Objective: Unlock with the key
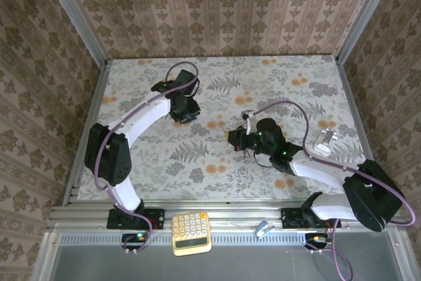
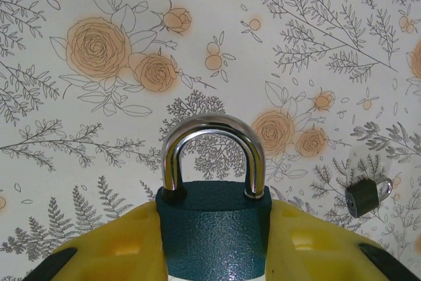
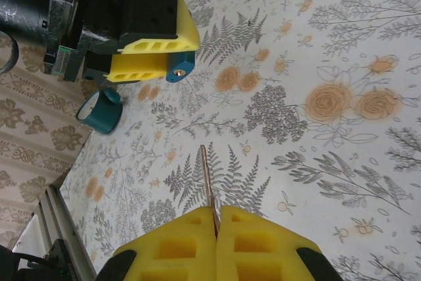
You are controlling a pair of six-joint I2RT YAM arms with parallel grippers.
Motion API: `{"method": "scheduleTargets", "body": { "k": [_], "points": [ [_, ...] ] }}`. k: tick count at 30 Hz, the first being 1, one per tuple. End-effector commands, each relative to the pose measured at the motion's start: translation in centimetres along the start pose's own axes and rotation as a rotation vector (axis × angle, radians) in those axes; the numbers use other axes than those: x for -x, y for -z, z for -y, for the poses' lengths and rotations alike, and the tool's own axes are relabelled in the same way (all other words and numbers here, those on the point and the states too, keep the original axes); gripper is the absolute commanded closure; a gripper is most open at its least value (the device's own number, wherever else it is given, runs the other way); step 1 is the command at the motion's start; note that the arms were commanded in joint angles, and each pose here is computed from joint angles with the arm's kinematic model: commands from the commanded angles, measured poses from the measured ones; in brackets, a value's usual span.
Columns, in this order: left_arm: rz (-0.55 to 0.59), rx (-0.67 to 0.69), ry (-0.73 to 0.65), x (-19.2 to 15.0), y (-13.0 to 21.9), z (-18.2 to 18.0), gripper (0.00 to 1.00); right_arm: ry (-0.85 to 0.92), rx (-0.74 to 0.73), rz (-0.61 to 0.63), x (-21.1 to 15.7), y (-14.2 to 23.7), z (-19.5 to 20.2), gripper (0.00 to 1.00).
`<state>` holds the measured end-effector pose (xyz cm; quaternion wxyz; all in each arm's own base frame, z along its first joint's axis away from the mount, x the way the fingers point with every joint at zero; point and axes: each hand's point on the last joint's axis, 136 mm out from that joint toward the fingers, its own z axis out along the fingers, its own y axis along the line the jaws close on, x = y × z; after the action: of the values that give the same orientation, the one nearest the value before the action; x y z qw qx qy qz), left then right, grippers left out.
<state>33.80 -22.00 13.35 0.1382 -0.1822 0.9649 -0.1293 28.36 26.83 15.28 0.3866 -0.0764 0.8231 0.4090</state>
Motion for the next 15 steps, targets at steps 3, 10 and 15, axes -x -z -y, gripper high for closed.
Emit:
{"method": "scheduleTargets", "body": {
  "k": [3,10,15],
  "points": [
    [0.039,-0.028,0.013,-0.3,1.8,0.1,0.68,0.015,0.022,0.056,0.2,-1.3,-0.7,1.00],
    [0.038,-0.044,0.033,-1.0,1.5,-0.2,0.68,-0.016,0.032,0.030,-1.0,-3.1,-0.7,1.00],
    [0.047,-0.060,0.045,-1.2,1.6,-0.4,0.68,-0.047,0.050,0.013,-1.0,-3.7,-1.1,1.00]
  ]
}}
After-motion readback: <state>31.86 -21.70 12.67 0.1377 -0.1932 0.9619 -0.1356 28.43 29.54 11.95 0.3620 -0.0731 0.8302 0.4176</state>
